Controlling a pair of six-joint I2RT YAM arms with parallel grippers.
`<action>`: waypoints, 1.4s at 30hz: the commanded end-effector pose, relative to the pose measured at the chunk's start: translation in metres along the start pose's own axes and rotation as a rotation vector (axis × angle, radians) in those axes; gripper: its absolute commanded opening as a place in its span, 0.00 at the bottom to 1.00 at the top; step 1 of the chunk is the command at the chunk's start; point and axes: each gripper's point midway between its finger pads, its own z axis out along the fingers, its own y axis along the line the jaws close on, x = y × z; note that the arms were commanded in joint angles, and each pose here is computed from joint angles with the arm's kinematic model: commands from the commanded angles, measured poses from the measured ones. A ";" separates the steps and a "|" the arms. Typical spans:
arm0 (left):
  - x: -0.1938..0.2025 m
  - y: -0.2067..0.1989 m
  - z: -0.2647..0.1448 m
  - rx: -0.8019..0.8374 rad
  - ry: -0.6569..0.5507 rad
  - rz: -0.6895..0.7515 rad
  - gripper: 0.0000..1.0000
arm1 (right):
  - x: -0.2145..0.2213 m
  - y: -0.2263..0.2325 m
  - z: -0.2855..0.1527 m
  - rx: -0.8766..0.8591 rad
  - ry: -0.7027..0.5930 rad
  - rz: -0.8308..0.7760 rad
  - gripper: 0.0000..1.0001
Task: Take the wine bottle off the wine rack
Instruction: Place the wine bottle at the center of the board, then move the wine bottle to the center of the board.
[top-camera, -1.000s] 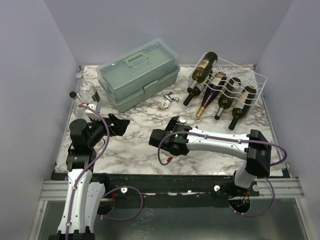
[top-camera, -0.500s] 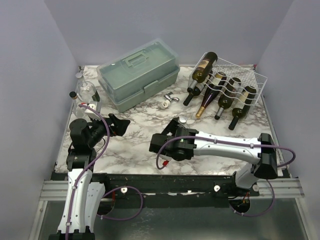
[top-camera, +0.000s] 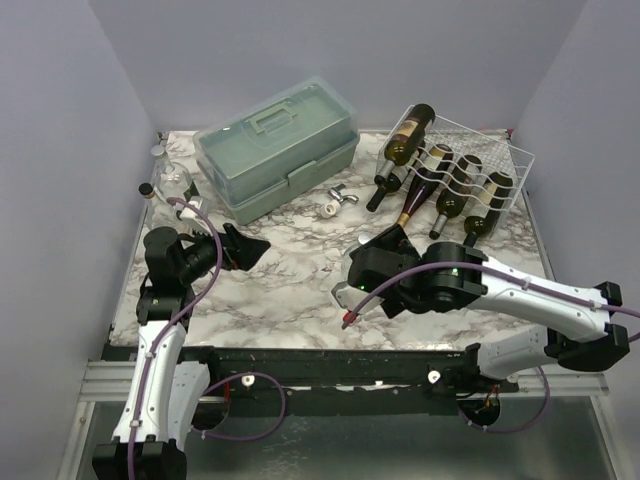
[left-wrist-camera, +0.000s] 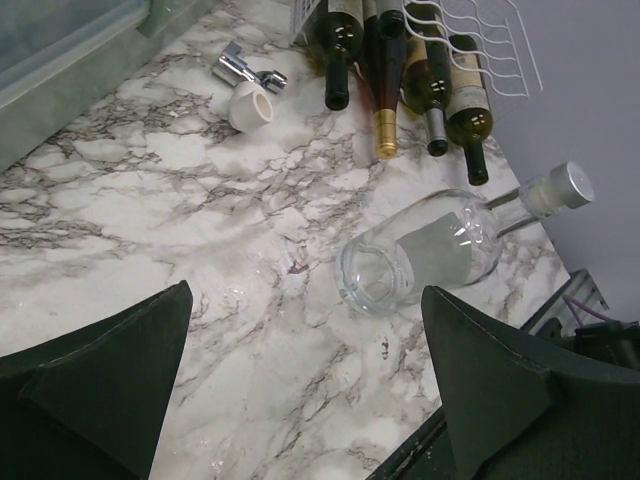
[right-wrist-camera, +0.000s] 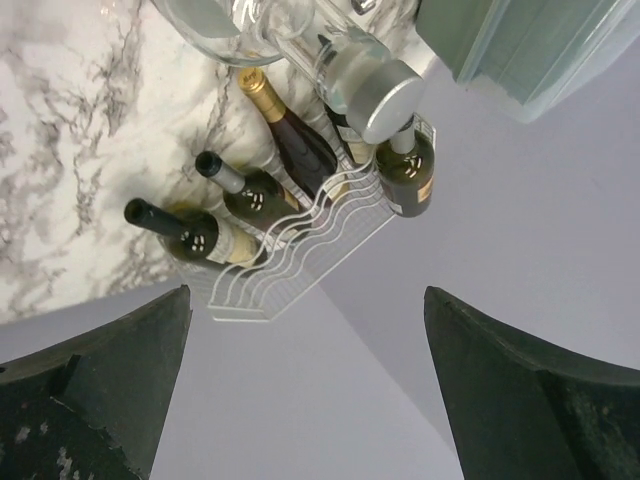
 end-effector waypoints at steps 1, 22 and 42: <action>0.006 -0.022 0.001 0.132 0.039 -0.008 0.99 | 0.005 0.006 -0.013 -0.016 -0.099 0.140 0.99; 0.054 -0.105 0.006 0.330 0.125 0.036 0.99 | 0.033 0.029 -0.007 0.059 -0.242 0.510 1.00; 0.067 -0.149 0.022 0.399 0.105 0.176 0.99 | 0.084 0.001 0.070 0.093 -0.283 1.209 1.00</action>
